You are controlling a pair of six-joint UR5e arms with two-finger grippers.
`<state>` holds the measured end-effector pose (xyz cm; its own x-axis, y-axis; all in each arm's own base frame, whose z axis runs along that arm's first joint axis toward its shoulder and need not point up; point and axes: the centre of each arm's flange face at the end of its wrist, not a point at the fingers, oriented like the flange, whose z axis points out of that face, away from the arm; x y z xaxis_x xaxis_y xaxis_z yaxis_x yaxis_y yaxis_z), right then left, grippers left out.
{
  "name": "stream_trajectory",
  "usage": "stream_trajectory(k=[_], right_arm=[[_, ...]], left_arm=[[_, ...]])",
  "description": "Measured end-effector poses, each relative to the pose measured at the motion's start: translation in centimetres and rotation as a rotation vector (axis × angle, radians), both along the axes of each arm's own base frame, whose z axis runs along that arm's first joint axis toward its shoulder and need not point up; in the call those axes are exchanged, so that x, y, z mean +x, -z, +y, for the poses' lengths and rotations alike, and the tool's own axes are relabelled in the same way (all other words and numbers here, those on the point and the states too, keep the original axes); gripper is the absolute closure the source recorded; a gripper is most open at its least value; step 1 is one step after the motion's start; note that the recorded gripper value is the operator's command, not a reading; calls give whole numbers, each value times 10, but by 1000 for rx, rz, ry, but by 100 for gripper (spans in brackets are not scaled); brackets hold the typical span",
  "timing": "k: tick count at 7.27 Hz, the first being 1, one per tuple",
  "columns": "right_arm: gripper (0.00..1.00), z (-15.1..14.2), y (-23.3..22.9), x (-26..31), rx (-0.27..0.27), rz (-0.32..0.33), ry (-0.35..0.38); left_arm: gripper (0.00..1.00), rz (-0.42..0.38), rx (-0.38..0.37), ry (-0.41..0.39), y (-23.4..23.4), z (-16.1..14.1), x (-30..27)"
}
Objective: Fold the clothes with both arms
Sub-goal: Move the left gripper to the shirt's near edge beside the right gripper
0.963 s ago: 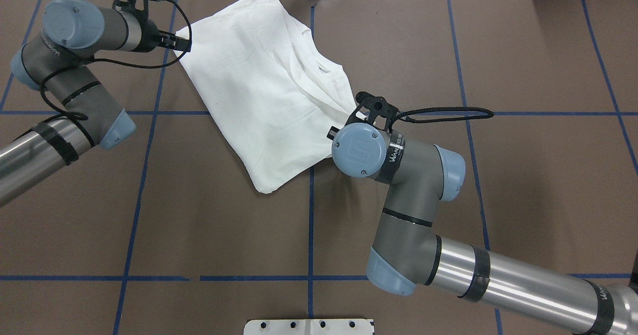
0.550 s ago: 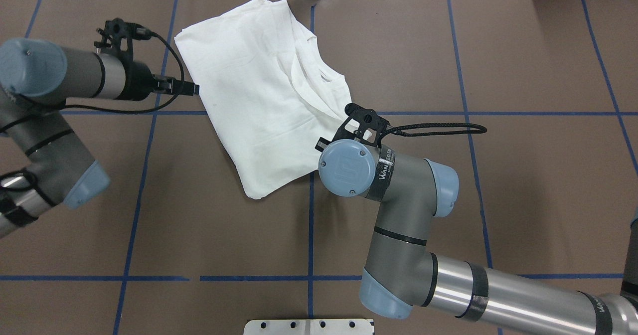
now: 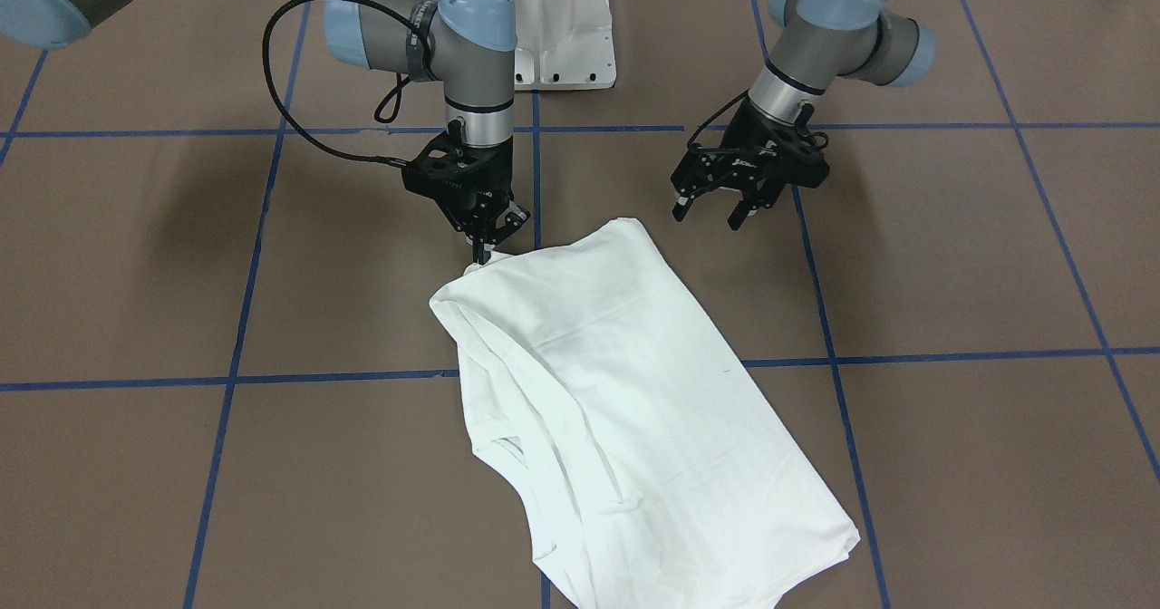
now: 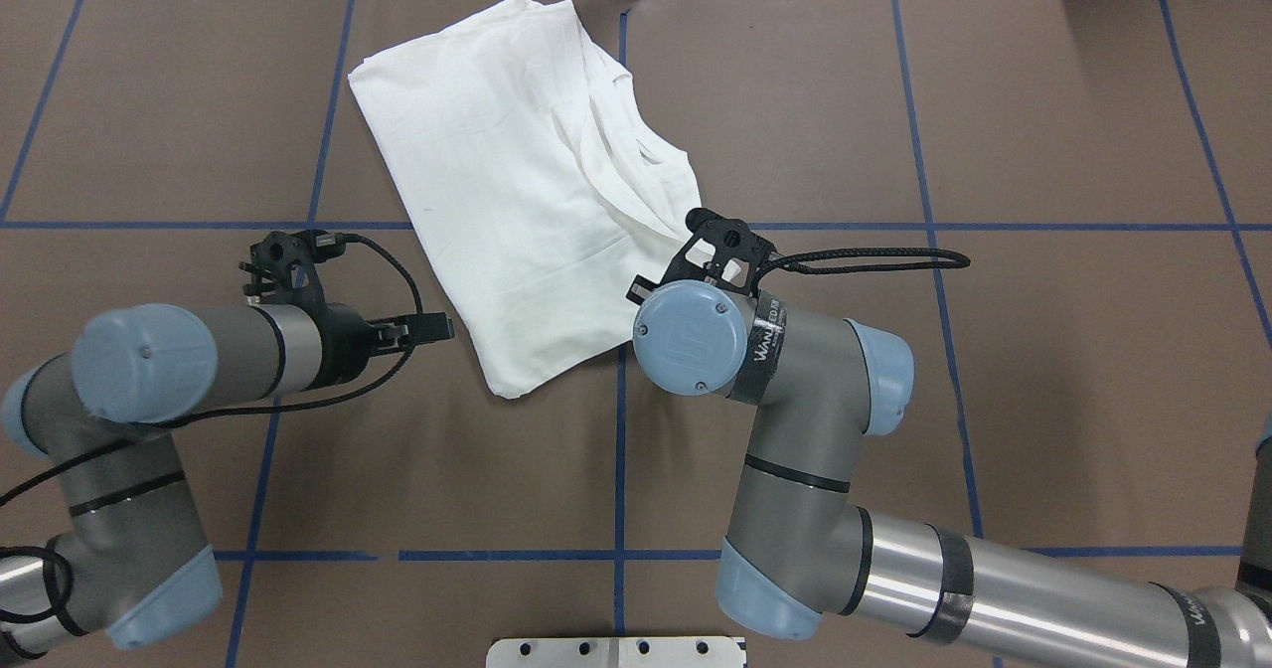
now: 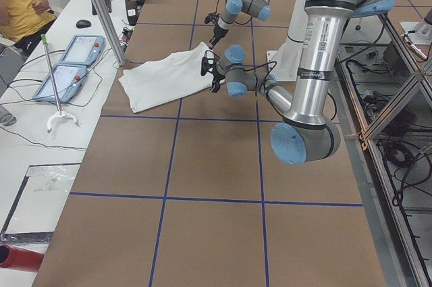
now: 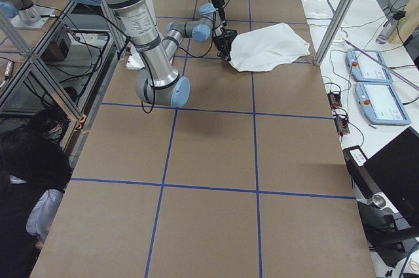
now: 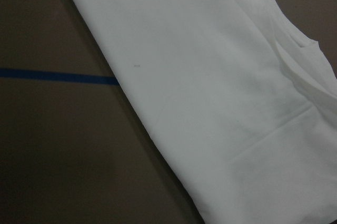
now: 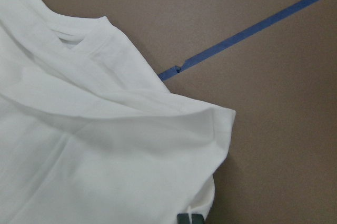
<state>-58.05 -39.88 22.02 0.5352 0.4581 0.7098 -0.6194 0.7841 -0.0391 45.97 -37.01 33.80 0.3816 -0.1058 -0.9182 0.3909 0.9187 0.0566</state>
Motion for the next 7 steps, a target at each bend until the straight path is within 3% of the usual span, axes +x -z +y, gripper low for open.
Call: stream_trajectory(k=[2,5,7], right_arm=[[100,0,0,0,0,0,0],[100,0,-1,1,0,1,0],[100,0,-3,1,-1,2,0]], left_arm=[[22,-18,-135,61,24,14,56],[23,-35,-180,81,25,15,76],[52,-31,-180,81,29,15,79]])
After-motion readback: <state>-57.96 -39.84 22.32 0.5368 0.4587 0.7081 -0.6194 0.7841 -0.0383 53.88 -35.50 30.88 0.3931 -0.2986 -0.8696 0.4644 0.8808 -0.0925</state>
